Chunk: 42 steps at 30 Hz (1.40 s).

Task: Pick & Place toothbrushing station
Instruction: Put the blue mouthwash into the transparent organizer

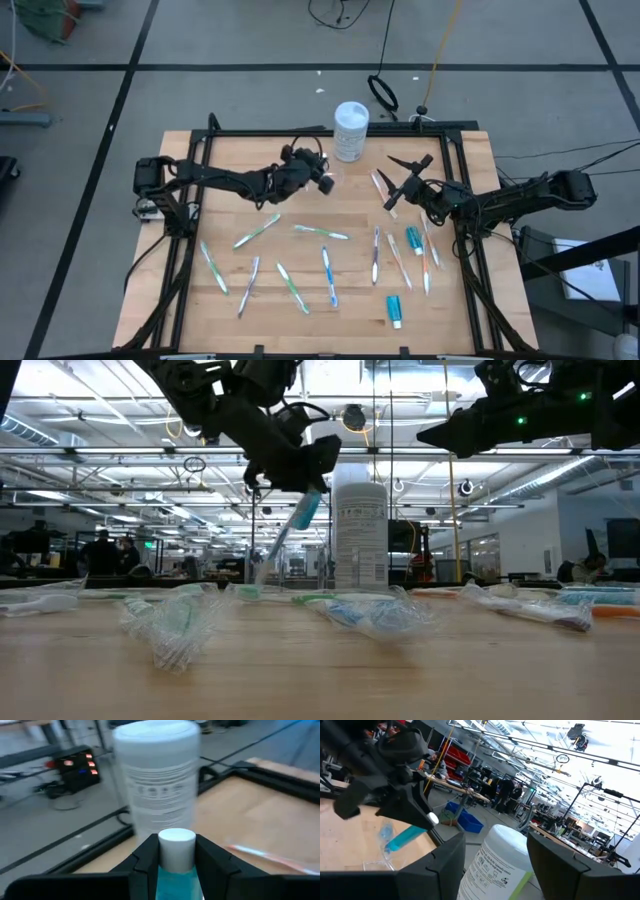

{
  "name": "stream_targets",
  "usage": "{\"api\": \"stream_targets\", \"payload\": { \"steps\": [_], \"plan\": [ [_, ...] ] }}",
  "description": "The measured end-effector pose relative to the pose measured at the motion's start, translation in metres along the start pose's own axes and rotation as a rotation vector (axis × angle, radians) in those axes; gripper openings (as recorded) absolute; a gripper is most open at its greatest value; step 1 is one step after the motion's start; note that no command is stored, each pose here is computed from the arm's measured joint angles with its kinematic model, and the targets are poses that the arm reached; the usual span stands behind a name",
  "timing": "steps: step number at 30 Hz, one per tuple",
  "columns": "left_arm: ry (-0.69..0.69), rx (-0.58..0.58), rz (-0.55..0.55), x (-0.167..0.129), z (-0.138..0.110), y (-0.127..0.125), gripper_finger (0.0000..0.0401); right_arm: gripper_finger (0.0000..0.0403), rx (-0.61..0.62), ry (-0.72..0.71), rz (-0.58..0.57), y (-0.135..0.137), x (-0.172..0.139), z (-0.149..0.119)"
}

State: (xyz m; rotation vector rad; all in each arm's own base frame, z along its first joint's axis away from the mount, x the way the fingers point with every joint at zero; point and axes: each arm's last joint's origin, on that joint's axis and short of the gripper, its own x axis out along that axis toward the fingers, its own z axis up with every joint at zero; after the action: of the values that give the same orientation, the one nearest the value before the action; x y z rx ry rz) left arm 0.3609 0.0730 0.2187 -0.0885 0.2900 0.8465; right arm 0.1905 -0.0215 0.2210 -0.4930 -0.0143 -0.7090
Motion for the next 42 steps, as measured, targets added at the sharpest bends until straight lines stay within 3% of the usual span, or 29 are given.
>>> {"api": "stream_targets", "payload": {
  "steps": [5, 9, 14, 26, 31, 37, 42],
  "plan": [
    [-0.009, 0.059, 0.099, 0.0, 0.0, 0.003, 0.0102, 0.0208, 0.0, 0.0, 0.0, 0.0, 0.0, 0.0],
    [-0.013, 0.006, 0.119, 0.002, 0.0, 0.006, 0.0102, 0.0208, 0.0, 0.0, 0.0, 0.0, 0.0, 0.0],
    [0.017, -0.094, 0.047, 0.011, -0.002, 0.016, 0.0102, 0.0208, 0.0, 0.0, 0.0, 0.0, 0.0, 0.0],
    [0.077, -0.055, -0.007, 0.046, -0.034, 0.02, 0.0102, 0.0208, 0.0, -0.003, 0.003, 0.0, 0.0, 0.0],
    [0.105, -0.037, -0.099, 0.049, -0.037, 0.02, 0.0109, 0.0208, 0.0, -0.015, 0.022, 0.001, 0.0, 0.001],
    [0.105, -0.033, -0.101, 0.048, -0.037, 0.019, 0.0137, 0.0208, 0.0, -0.015, 0.022, 0.001, 0.0, 0.001],
    [0.106, -0.032, -0.099, 0.049, -0.037, 0.02, 0.0135, 0.0208, 0.0, -0.015, 0.022, 0.001, 0.0, 0.001]
  ]
}}
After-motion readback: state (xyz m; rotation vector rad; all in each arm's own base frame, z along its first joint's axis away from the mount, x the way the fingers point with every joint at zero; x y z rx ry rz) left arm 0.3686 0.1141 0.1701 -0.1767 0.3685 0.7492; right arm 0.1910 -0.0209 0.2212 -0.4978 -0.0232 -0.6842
